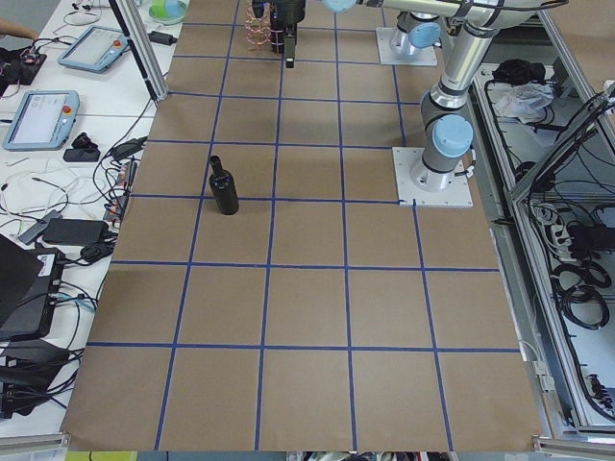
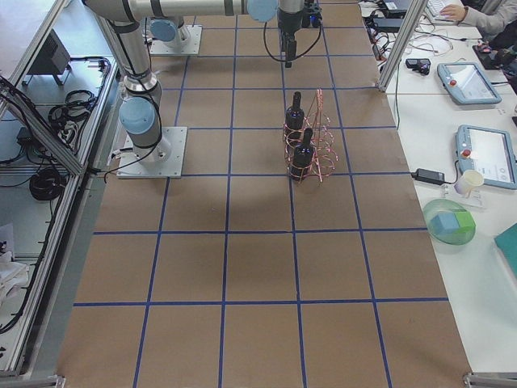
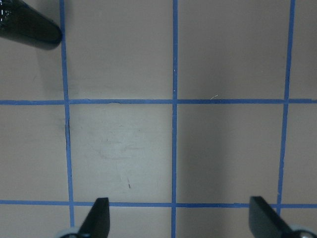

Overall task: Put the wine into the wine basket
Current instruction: 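Lower the left gripper holding the dark wine bottle toward the table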

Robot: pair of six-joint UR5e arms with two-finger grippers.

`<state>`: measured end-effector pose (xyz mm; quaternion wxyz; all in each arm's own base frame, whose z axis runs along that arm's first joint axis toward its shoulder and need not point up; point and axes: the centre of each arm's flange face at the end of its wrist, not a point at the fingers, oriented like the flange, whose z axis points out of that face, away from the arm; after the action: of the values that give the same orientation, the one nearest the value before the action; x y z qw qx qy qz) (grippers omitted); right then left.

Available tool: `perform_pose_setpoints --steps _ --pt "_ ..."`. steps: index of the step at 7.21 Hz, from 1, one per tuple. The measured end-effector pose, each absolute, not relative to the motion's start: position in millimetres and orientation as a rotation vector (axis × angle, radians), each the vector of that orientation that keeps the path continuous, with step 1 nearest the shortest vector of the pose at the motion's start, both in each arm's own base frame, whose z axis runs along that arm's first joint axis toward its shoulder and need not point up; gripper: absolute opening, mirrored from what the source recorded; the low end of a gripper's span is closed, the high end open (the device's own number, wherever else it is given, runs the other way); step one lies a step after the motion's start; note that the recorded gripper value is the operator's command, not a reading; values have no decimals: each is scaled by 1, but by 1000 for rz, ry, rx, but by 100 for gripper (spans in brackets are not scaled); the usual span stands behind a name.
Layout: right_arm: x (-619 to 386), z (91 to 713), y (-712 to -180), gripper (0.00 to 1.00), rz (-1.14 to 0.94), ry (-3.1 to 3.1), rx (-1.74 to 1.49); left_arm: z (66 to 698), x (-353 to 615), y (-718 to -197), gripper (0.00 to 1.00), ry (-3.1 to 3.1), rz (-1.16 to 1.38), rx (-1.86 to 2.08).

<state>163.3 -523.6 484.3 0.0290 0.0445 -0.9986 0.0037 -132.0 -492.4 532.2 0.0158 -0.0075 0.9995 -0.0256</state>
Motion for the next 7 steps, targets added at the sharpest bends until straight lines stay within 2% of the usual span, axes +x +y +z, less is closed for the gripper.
perform_pose_setpoints --steps 3,7 --pt "163 484 -523 100 10 -3088 135 530 -115 -505 100 3092 -118 -12" --pt "164 483 -523 100 2 -3093 135 515 8 -554 100 3053 -239 18"
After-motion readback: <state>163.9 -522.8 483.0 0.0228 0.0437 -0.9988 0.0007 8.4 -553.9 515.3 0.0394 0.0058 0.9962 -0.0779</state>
